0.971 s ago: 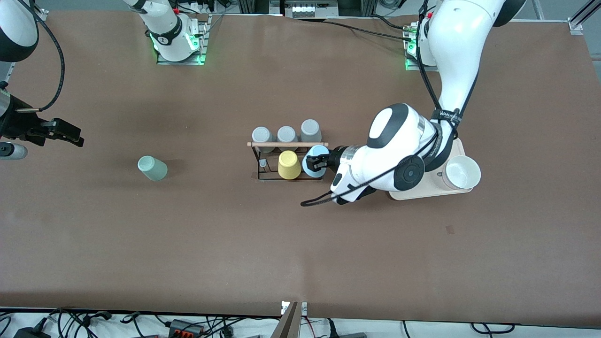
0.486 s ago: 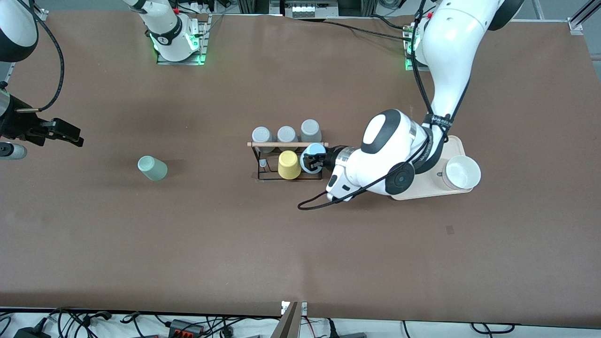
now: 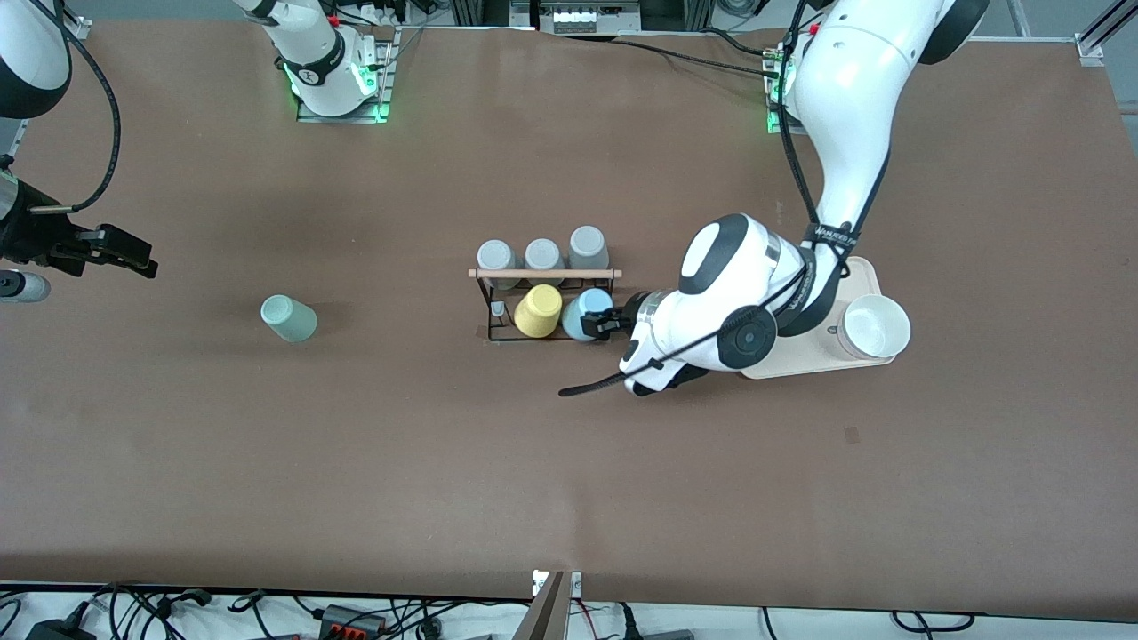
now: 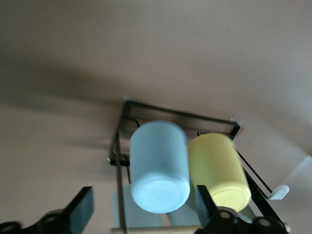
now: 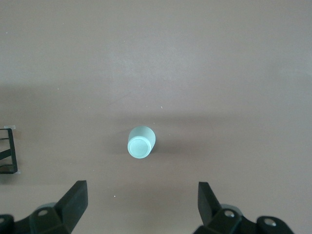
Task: Hang scattered cups on rack with three cups
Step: 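Hang the light blue cup on the rack peg beside the yellow cup, then open the left gripper and withdraw it toward the tray, then reach the right gripper to the pale green cup and grasp it, then lift the pale green cup and carry it to the rack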
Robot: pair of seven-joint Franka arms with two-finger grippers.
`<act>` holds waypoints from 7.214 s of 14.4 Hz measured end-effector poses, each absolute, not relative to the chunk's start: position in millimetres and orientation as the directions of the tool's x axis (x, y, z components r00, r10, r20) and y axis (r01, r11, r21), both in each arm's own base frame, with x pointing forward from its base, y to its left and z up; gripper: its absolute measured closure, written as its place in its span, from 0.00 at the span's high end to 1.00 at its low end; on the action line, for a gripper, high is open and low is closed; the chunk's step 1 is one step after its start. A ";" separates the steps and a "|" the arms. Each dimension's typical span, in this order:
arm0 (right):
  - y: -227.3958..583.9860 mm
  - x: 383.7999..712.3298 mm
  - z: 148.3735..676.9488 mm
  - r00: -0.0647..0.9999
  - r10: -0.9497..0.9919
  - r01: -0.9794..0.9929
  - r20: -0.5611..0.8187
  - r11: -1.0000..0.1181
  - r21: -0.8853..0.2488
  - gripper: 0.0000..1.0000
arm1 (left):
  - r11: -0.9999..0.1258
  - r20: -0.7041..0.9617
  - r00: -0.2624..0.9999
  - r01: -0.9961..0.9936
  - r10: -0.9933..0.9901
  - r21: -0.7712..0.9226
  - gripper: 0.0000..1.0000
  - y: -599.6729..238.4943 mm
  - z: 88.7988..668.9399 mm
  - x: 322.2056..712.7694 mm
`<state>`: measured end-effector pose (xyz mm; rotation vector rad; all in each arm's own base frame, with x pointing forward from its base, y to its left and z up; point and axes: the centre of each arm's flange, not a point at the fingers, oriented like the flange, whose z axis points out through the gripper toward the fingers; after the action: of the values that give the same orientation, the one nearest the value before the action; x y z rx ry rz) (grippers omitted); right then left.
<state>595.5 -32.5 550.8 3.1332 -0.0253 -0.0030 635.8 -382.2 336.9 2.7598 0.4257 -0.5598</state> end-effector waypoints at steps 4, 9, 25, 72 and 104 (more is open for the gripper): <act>-32.6 595.5 550.6 1.000 -0.016 -0.016 -0.003 -1.000 0.008 1.00 | -0.955 -0.207 0.951 0.262 0.231 0.142 1.00 -343.9 428.5 642.8; -31.5 595.5 550.5 1.000 -0.014 -0.014 -0.003 -1.000 0.008 1.00 | -0.941 -0.135 0.938 0.331 0.320 0.070 1.00 -248.4 524.4 643.8; -13.9 606.5 530.2 1.000 0.016 0.016 -0.016 -1.000 0.009 1.00 | -0.955 -0.187 0.939 0.296 0.289 0.010 1.00 -125.8 545.2 615.9; -2.2 556.9 221.6 0.997 0.049 0.051 -0.052 -0.998 0.038 1.00 | -0.997 -0.048 0.997 0.062 0.060 0.045 1.00 -74.0 582.1 608.1; 283.9 602.5 409.2 0.971 0.237 0.237 -0.011 -0.971 -0.029 0.66 | -0.999 -0.084 0.996 0.026 0.022 0.041 1.00 -70.5 579.0 602.2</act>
<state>602.5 283.9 409.2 3.1466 0.3785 -0.0221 602.2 -70.5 579.0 3.0966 0.0370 -0.1290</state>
